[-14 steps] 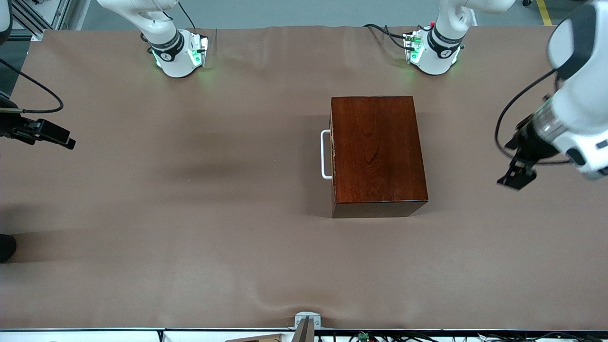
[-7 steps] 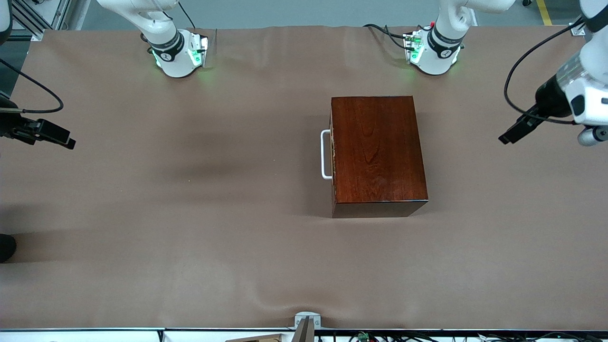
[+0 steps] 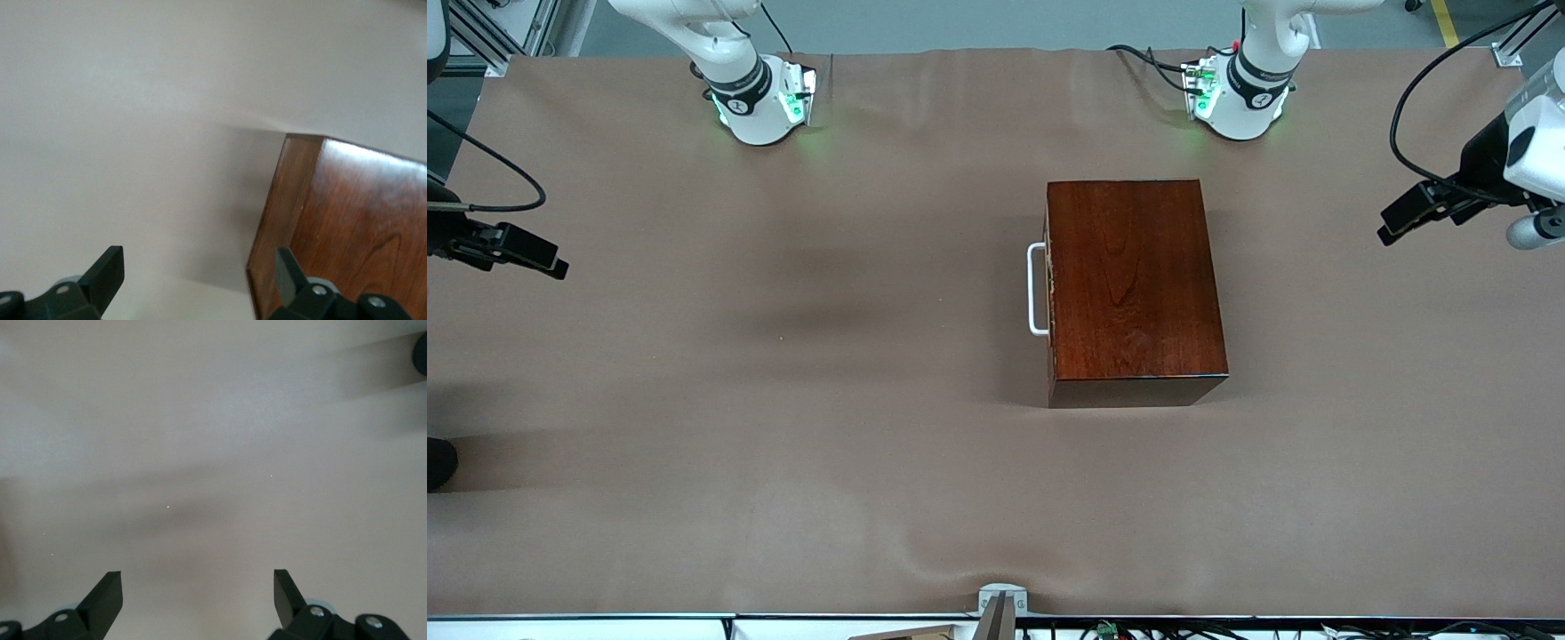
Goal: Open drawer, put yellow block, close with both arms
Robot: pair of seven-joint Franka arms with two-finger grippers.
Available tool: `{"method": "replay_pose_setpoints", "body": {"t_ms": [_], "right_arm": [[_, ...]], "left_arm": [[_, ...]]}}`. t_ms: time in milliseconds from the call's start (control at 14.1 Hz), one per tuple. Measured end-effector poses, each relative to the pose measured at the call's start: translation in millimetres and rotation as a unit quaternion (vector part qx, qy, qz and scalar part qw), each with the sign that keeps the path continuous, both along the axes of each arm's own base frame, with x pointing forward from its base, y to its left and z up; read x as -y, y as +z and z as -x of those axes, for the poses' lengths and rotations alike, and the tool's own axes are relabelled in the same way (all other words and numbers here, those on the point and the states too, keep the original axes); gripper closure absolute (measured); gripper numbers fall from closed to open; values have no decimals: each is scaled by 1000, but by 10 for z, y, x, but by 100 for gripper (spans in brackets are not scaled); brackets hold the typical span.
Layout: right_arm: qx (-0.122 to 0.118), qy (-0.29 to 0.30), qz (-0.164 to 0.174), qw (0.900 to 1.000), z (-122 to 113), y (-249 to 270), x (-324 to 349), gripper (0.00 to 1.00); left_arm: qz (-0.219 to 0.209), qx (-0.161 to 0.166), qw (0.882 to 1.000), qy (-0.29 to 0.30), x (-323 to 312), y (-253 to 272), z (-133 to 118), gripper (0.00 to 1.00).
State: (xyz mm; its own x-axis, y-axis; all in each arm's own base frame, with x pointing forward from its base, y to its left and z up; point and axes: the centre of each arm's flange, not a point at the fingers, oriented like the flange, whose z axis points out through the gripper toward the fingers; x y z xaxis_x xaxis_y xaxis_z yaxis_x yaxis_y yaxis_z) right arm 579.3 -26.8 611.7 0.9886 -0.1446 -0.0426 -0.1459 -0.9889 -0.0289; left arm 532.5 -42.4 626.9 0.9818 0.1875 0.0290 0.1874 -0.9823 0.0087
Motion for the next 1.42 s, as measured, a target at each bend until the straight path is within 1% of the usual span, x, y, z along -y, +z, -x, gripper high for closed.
{"method": "replay_pose_setpoints", "body": {"t_ms": [213, 569, 782, 1137, 1422], "right_arm": [[0, 0, 0, 1000, 0, 0, 0, 0], [0, 0, 0, 1000, 0, 0, 0, 0], [0, 0, 0, 1000, 0, 0, 0, 0], [0, 0, 0, 1000, 0, 0, 0, 0], [0, 0, 0, 1000, 0, 0, 0, 0]], "left_arm": [[-2, -6, 997, -79, -25, 130, -73, 0], [-4, -10, 989, -145, 17, 182, -92, 0], [-4, -15, 988, -156, 31, 157, -99, 0], [-2, -33, 986, -163, 118, -42, -200, 0], [-2, -42, 986, -162, 104, -61, -187, 0]]}}
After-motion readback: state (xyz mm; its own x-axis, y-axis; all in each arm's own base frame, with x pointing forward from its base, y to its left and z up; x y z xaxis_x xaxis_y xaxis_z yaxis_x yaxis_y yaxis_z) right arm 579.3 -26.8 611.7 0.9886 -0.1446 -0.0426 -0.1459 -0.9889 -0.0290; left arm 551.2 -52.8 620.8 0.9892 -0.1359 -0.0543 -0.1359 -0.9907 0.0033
